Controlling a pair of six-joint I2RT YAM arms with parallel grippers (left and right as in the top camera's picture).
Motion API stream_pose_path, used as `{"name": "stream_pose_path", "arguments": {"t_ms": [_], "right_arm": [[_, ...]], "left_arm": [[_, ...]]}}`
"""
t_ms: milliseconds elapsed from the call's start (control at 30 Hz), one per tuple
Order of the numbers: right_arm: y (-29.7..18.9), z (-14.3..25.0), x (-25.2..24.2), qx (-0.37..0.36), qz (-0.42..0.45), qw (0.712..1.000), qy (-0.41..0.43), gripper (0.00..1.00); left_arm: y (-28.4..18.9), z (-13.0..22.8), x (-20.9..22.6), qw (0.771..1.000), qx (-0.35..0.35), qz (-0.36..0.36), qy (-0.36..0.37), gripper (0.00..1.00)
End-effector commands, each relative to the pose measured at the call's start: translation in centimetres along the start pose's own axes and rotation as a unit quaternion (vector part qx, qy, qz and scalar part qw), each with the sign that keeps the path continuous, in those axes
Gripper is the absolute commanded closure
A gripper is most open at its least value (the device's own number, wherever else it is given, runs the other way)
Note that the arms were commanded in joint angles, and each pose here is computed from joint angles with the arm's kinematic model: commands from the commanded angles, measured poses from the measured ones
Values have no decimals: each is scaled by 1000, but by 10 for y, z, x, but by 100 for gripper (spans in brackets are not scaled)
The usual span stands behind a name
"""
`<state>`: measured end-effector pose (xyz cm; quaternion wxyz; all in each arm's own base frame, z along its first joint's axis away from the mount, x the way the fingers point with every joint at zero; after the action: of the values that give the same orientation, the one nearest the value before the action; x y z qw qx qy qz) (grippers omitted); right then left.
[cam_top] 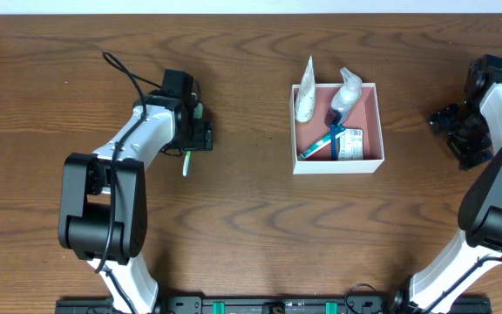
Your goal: Pack container
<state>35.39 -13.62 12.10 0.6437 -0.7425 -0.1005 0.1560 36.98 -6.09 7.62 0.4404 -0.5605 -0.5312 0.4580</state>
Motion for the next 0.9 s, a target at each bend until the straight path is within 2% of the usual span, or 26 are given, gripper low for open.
{"name": "stream_pose_path", "arguments": {"t_ms": [0, 667, 867], "right_arm": [[-6, -2, -2, -9, -2, 1000, 10, 1], [-6, -2, -2, -9, -2, 1000, 10, 1], [-5, -2, -2, -9, -2, 1000, 10, 1]], "left_arm": [[7, 5, 2, 1000, 10, -6, 8, 13], [10, 10, 2, 1000, 18, -2, 8, 13], [11, 11, -1, 1000, 20, 10, 7, 19]]}}
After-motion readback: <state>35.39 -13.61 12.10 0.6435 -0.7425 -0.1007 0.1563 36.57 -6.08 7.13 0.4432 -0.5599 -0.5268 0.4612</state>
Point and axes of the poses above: each gripper's point midway between its finger pads, its own y axis out along the fingers, its own x axis along the line the jaws close on, z = x × y, the point moved 7 cm from there along -y, back along the fingers, and after that the axes turned 1 degree about y, right-handed, at the moved point
